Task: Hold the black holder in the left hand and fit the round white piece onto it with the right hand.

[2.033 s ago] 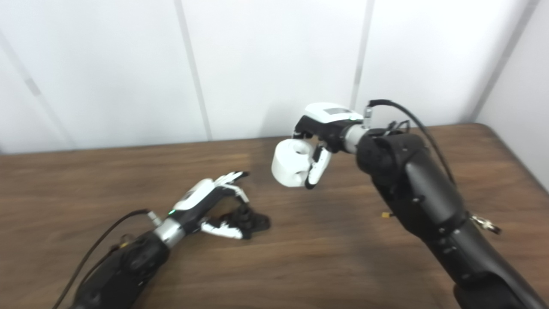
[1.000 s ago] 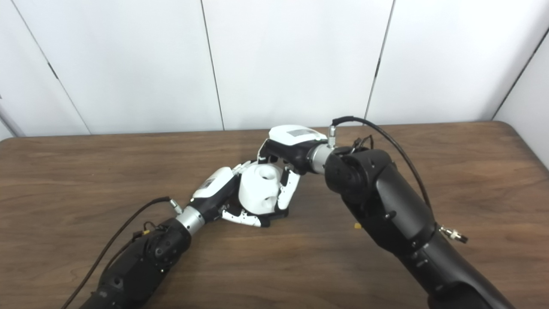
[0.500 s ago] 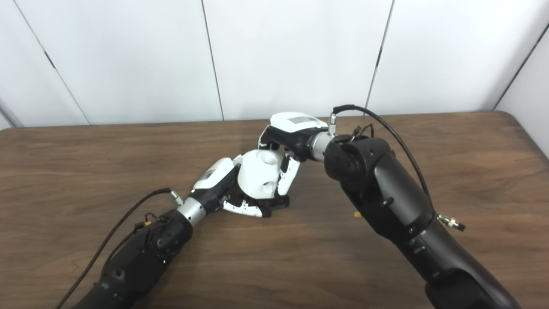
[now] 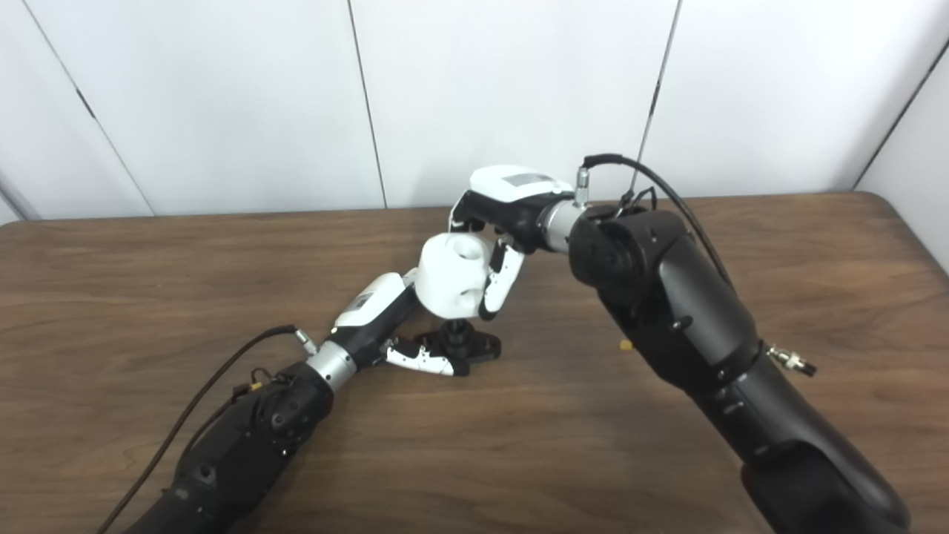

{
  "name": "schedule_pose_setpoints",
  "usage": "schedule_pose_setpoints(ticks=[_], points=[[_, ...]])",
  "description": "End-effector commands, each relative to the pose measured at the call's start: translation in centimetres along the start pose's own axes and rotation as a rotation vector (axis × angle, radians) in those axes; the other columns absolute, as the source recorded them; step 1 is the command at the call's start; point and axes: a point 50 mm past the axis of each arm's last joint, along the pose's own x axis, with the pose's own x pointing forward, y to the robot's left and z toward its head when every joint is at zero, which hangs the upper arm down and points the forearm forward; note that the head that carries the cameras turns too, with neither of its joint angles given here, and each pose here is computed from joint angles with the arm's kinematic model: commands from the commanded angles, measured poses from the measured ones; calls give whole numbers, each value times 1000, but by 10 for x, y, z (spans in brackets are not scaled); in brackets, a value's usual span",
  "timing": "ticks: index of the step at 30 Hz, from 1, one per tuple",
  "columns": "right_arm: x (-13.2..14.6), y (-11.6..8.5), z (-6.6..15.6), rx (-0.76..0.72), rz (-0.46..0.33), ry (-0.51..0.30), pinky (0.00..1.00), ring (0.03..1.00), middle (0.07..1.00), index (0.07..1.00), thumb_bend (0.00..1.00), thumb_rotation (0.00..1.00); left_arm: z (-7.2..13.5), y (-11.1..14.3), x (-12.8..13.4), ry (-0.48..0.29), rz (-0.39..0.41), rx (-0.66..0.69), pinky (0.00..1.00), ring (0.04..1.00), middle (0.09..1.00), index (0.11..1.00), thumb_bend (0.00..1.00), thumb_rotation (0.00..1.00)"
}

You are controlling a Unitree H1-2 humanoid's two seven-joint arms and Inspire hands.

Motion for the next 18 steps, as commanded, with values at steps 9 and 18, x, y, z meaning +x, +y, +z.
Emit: schedule_pose_setpoints(ticks=[9, 18], points=[[-5, -30, 8, -67, -68, -29, 676, 781, 737, 483, 521, 139, 2, -64, -16, 63, -191, -60, 1000, 1000, 962, 482, 524, 57], [-2, -17, 6, -51, -38, -14, 670, 777, 744, 484, 522, 137, 1, -64, -16, 65, -186, -65, 1000, 1000, 964, 482, 523, 57]])
